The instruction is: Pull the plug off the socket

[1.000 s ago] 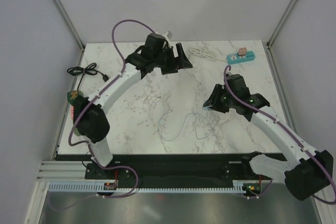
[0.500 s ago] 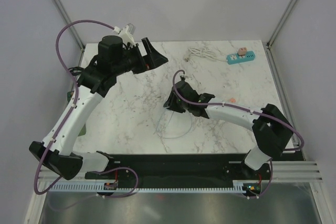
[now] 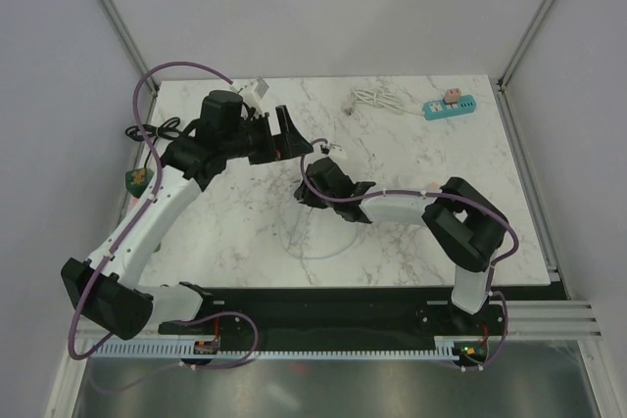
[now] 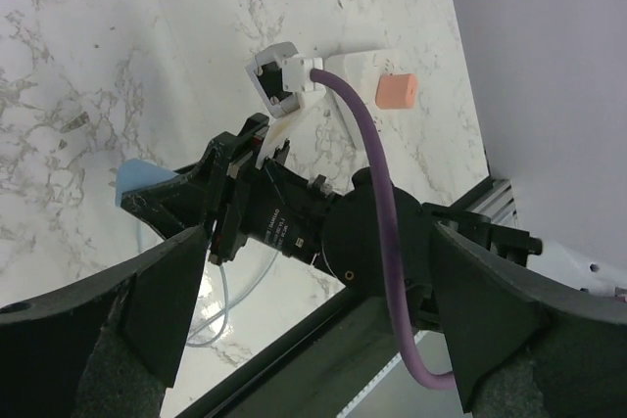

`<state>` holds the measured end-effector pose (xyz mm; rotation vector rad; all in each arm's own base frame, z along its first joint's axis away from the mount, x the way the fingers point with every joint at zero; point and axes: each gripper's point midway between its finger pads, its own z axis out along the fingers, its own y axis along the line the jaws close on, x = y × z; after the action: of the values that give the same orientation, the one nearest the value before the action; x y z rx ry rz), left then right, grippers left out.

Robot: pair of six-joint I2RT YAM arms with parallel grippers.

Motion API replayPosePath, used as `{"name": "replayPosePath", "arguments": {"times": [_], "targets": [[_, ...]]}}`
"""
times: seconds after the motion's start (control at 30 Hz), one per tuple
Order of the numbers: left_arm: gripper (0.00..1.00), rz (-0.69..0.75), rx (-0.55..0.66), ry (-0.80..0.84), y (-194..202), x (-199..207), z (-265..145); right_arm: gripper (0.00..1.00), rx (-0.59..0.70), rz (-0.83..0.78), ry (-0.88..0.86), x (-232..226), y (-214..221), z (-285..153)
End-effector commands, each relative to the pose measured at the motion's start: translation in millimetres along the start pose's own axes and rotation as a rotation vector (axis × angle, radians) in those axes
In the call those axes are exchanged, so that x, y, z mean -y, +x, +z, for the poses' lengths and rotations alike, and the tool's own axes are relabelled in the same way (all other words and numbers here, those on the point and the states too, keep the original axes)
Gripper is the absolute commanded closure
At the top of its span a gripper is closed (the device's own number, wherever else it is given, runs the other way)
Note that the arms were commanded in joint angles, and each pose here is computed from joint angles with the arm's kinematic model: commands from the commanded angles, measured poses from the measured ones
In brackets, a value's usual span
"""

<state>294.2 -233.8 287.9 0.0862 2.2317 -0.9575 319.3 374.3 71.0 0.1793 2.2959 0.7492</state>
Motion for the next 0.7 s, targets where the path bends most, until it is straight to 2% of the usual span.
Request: {"name": "replayPosePath", "arguments": {"times": [0.0,0.03,0.1,0.13,0.3,0.53,0.67], "targets": [[0.00,0.085,0.040,-0.020,-11,-9,-12,0.77,0.036,-0.055,0.012,-2,-18,13],[0.00,0.080,0.045,-0.048,-12,-15,-12,0.73,0.034,-0.056,0.025,4,-20,15],[0.00,0.068,0.049,-0.067,-12,-20,-12,0.72,0.009,-0.065,0.033,14,-17,15],[0.00,0.063,0.058,-0.079,-14,-22,-13,0.68,0.003,-0.067,0.033,17,-18,15],[0.00,0.025,0.108,-0.128,-28,-34,-15,0.55,-0.046,-0.130,0.007,13,-14,12],[0.00,0.016,0.112,-0.142,-41,-43,-10,0.25,-0.132,-0.187,-0.044,2,-4,8],[0.01,0.006,0.114,-0.138,-43,-42,-9,0.15,-0.110,-0.202,-0.054,-1,-15,2]]}}
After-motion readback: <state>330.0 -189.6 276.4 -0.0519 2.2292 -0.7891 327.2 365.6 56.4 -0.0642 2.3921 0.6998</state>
